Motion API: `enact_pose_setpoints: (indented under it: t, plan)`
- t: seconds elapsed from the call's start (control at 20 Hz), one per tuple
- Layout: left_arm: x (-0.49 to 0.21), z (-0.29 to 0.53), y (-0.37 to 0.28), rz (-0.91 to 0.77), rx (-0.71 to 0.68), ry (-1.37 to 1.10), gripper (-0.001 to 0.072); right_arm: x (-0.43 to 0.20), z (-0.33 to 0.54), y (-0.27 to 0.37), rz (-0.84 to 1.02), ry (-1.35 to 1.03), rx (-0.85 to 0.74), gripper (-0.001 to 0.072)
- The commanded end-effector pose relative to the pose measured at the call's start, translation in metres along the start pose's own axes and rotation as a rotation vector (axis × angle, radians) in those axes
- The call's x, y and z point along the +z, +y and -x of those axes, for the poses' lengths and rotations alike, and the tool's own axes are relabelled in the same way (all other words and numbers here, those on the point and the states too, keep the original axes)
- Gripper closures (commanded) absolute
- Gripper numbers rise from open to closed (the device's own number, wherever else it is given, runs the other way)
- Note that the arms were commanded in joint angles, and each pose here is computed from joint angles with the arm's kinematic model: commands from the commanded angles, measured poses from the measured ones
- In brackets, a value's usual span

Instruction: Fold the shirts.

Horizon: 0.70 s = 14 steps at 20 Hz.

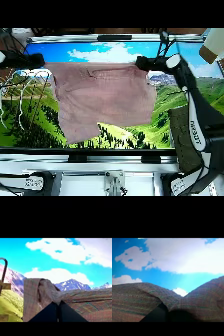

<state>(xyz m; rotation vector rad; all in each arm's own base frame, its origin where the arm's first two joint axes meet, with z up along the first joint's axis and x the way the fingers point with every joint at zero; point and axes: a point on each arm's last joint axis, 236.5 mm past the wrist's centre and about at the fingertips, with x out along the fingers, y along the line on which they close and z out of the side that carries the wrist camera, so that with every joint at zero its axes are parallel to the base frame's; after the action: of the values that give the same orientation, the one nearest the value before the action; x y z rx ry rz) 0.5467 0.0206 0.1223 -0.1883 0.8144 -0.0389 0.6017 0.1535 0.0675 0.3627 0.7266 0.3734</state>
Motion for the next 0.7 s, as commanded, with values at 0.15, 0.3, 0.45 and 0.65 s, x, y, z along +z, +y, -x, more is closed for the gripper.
enact_pose_setpoints:
  t: [0.15, 0.3, 0.45, 0.65]
  plan:
    - [-0.070, -0.069, -0.006, 0.219, -0.062, 0.248, 0.0450, -0.009, -0.014, 0.001, -0.083, 0.030, 0.026, 0.0142]
    - [-0.097, -0.045, -0.004, 0.173, -0.077, 0.407, 0.0059, 0.001, 0.037, -0.001, -0.062, 0.098, 0.038, 0.0143]
    - [-0.136, -0.001, 0.010, 0.123, -0.101, 0.624, 0.0135, -0.018, 0.111, -0.043, -0.011, 0.264, -0.083, 0.0143]
    - [-0.201, 0.031, 0.020, 0.134, -0.141, 0.775, 0.0338, -0.091, 0.187, -0.086, -0.094, 0.592, -0.158, 0.0143]
